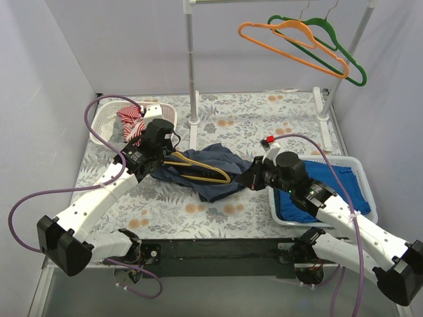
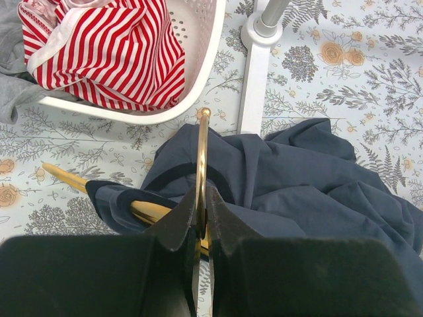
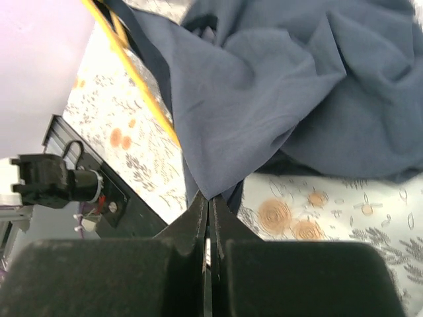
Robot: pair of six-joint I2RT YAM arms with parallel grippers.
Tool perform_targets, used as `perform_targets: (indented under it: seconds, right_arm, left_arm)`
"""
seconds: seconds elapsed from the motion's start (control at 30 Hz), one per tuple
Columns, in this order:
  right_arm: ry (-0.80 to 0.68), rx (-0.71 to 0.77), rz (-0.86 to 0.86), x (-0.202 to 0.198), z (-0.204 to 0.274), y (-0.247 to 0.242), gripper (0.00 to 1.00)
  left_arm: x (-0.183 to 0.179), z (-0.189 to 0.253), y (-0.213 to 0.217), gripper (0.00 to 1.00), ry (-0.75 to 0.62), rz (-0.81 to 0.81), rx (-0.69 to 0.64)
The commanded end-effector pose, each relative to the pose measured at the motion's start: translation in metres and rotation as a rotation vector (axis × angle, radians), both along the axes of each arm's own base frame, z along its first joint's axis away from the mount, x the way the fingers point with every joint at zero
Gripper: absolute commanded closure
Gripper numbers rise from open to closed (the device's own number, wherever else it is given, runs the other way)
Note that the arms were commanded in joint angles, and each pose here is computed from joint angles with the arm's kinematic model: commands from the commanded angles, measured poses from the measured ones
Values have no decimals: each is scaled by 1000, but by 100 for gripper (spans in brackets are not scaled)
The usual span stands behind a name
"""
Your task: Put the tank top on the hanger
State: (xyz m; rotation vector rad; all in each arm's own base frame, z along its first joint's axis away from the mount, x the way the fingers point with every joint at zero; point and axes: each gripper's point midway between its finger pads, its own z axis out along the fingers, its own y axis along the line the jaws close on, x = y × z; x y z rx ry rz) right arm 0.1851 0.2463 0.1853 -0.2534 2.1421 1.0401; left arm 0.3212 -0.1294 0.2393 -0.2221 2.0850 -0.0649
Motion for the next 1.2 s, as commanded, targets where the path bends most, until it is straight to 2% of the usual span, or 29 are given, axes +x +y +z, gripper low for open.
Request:
perform_targets:
  seconds: [0.0,0.37,0.67,0.83,0.93,0.97,1.07,1.17]
  right_arm:
    - [-106,31,9,15,49,9,99]
    - [-124,34,146,21,85,52,99]
    - [-208,98,245,23,153,103,99]
    - [-214,50,201,34,144,100,99]
    - [-173,-4,136,39,115,77,66]
    - [-155,-40,106,40,97,68,50]
    - [-176,-72,46,38,95,47,35]
    - [-194,-103,38,37,100,39,35]
  left_arm:
    - [2,22,8,100,-58,34,-4]
    - [10,32,-6,100,-70,10,-46]
    - [11,38,-18,100,-83,6,-61]
    - [12,55,-18,100,-117,4,-62]
    - [9,70,-10,100,-145,21,-46]
    - [9,78,-8,100,-159,20,-39]
    - [4,85,-4,100,-165,14,-38]
    - [1,85,-4,100,-166,5,-45]
